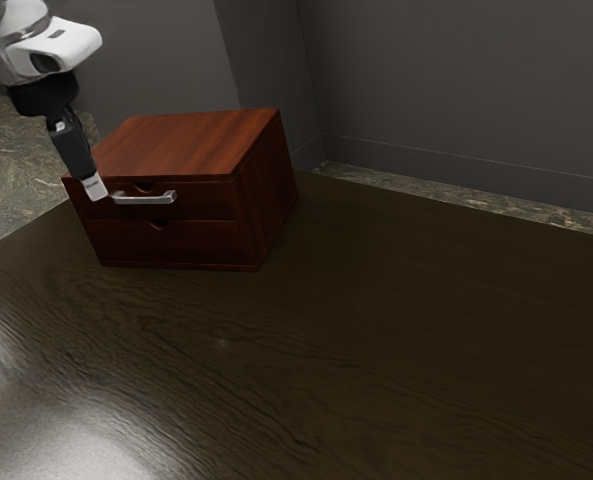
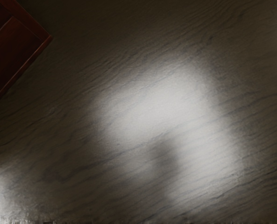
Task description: Pull the drawer handle with one arm to open the drawer
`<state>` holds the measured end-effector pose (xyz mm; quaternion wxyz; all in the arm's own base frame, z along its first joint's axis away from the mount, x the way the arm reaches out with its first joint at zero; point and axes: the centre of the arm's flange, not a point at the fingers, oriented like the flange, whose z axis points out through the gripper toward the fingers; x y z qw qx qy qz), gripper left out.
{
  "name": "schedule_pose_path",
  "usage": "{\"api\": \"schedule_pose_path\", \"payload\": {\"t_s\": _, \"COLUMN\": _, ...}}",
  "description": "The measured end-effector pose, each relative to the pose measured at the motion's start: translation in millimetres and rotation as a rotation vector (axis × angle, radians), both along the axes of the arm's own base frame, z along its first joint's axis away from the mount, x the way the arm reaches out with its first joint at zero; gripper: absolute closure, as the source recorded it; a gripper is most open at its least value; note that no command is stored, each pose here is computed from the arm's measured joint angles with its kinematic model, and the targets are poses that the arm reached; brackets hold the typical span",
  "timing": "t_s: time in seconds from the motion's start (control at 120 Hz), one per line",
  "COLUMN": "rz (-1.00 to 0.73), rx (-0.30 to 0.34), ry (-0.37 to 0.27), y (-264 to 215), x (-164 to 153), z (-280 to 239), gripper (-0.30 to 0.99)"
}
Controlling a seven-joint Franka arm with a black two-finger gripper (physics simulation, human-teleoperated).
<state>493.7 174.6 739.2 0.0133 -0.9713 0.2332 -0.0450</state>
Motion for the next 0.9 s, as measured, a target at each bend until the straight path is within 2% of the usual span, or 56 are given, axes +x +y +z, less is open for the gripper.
{"api": "schedule_pose_path", "payload": {"t_s": 0.35, "rz": 0.099, "rx": 0.001, "ry": 0.000, "y": 51.8, "x": -20.6, "z": -0.9, "gripper": 0.00}}
{"api": "schedule_pose_path", "payload": {"t_s": 0.517, "rz": 0.143, "rx": 0.056, "ry": 0.033, "y": 69.6, "x": -42.3, "z": 0.3, "gripper": 0.00}}
{"api": "schedule_pose_path", "payload": {"t_s": 0.658, "rz": 0.011, "rx": 0.090, "ry": 0.043, "y": 14.0, "x": -64.6, "z": 6.9, "gripper": 0.00}}
{"api": "schedule_pose_path", "payload": {"t_s": 0.775, "rz": 0.000, "rx": 0.107, "ry": 0.066, "y": 32.6, "x": -112.6, "z": 0.5, "gripper": 0.00}}
{"api": "schedule_pose_path", "payload": {"t_s": 0.9, "rz": -0.045, "rx": 0.099, "ry": 0.084, "y": 58.2, "x": -122.4, "z": -12.3, "gripper": 0.00}}
